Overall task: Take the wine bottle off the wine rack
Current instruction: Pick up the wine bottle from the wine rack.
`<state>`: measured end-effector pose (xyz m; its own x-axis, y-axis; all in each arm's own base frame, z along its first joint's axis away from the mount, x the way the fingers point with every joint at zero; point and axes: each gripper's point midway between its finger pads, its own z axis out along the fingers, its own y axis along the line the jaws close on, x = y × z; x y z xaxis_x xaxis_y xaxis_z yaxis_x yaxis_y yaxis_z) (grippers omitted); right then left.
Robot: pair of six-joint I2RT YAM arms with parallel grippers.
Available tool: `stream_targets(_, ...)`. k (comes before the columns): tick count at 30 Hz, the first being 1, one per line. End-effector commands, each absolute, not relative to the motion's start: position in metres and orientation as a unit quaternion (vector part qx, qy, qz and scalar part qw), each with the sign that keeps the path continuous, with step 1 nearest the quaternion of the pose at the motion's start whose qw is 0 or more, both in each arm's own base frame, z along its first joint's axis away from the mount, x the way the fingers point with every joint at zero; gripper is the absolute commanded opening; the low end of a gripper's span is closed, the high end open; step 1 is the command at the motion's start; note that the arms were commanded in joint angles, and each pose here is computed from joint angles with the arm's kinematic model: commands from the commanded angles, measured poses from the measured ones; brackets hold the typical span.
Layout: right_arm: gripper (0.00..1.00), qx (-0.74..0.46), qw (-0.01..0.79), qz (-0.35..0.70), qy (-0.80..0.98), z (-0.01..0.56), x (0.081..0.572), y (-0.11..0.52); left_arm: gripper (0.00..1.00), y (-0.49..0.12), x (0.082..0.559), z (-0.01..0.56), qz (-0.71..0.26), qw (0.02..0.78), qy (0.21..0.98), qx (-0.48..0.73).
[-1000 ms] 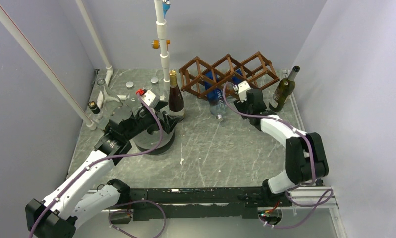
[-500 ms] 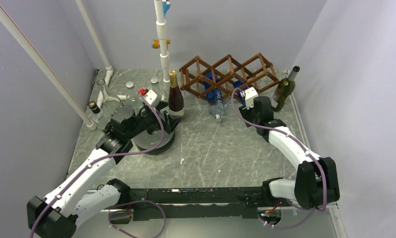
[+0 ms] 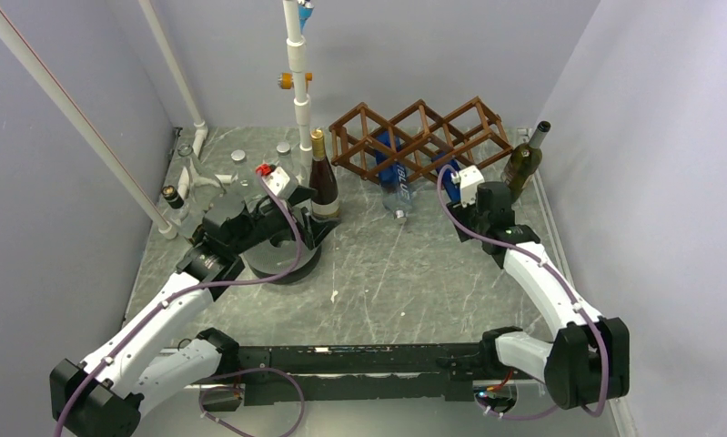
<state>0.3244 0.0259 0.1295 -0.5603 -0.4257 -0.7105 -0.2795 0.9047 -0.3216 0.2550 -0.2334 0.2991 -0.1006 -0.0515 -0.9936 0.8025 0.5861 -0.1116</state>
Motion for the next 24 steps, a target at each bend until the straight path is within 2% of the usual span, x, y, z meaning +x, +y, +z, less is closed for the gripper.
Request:
stream_targets(1,0.03,-0.203,0.453,-0.057,0.866,0.159,0.323,0.036,0.99,-0.246,0.243,0.319,-0.390,0.615,0.607,0.320)
stream_targets(24,0.00,-0.199,0.434,-0.069,0.876,0.153,0.300,0.024,0.99,-0.258,0.236,0.312,-0.417,0.590,0.601,0.343)
